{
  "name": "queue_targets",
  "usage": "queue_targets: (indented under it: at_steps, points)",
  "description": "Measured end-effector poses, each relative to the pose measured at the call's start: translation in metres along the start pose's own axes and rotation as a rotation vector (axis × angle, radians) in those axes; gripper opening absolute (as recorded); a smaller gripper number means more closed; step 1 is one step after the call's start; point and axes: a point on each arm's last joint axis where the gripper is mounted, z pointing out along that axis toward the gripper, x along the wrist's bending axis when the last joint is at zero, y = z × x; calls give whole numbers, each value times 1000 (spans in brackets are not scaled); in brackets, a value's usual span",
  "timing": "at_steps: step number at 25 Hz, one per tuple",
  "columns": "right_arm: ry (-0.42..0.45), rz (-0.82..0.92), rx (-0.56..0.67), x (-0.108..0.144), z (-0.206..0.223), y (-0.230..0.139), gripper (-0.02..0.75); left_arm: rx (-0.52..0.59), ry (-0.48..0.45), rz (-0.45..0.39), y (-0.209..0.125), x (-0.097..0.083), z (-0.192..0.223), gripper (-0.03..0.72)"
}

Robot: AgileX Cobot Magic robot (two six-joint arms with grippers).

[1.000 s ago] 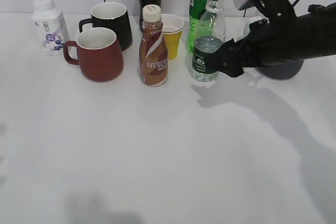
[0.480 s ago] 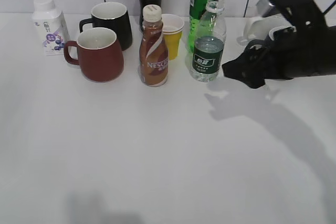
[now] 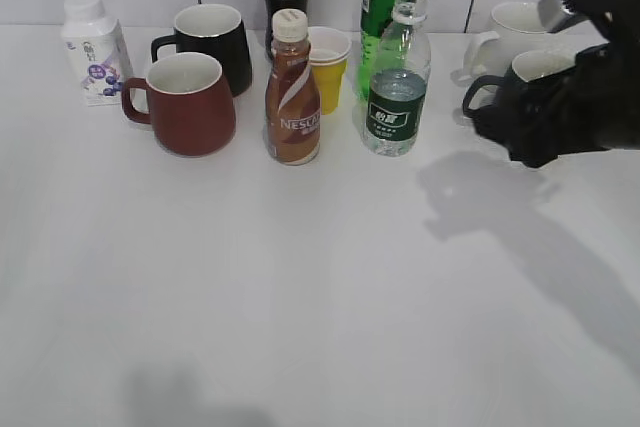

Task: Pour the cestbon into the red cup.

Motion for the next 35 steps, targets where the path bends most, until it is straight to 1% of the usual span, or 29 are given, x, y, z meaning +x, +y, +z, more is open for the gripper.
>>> queue_targets:
  at_steps: [2, 4, 7, 9, 12, 13, 15, 18, 19, 20, 21, 22, 23, 24, 26, 27, 29, 30, 31, 32, 33, 34, 35]
  points:
    - [-44, -5, -14, -2, -5, 0, 533, -31, 3, 0, 3, 0, 1, 298]
    - [-116, -9, -41, -7, -12, 3, 533, -68, 7, -1, 5, 1, 4, 299]
    - [-198, -14, -92, -12, -24, 9, 533, -86, 9, -2, 5, 1, 7, 296]
    - [-212, -1, -121, -12, -31, 13, 533, -89, 8, -4, 5, 1, 8, 290]
    - [-201, 58, -148, -10, -36, 15, 533, -89, 8, -4, 5, 1, 8, 282]
    - [-181, 65, -147, -8, -36, 14, 532, -89, 8, -4, 5, 1, 8, 280]
    - [-94, 37, -137, 0, -35, 13, 531, -89, 4, -6, 6, 1, 8, 278]
    - [148, -29, -104, 22, -36, 10, 529, -90, -8, -12, 6, 0, 8, 276]
    - [199, -38, -97, 27, -37, 10, 528, -91, -14, -15, 6, -1, 8, 274]
    - [232, -54, -94, 30, -38, 9, 526, -91, -19, -17, 6, -1, 8, 273]
    - [226, -75, -101, 30, -39, 10, 526, -92, -25, -20, 6, -2, 8, 272]
    - [191, -96, -111, 27, -40, 11, 526, -93, -30, -22, 6, -2, 8, 271]
    - [119, -117, -123, 21, -40, 12, 526, -92, -33, -24, 6, -3, 8, 271]
    - [-5, -131, -135, 10, -41, 14, 525, -92, -35, -25, 6, -3, 8, 271]
    - [-313, -122, -153, -17, -45, 17, 526, -90, -38, -27, 5, -3, 8, 268]
    - [-539, -68, -156, -36, -54, 17, 526, -88, -38, -27, 5, -3, 9, 268]
    - [-835, 54, -113, -57, -71, 10, 524, -87, -38, -27, 5, -3, 9, 268]
    - [-969, 113, -59, -65, -81, 5, 521, -87, -38, -27, 5, -3, 9, 268]
    - [-1037, 183, 19, -68, -87, -2, 515, -87, -38, -27, 5, -3, 9, 268]
    - [-1037, 245, 109, -66, -88, -9, 507, -87, -39, -27, 5, -3, 9, 268]
    - [-993, 284, 177, -62, -87, -14, 496, -87, -39, -27, 5, -3, 9, 267]
    - [-913, 311, 256, -56, -84, -19, 482, -87, -38, -27, 5, -3, 9, 267]
    - [-801, 316, 311, -47, -81, -22, 471, -86, -34, -25, 5, -3, 9, 267]
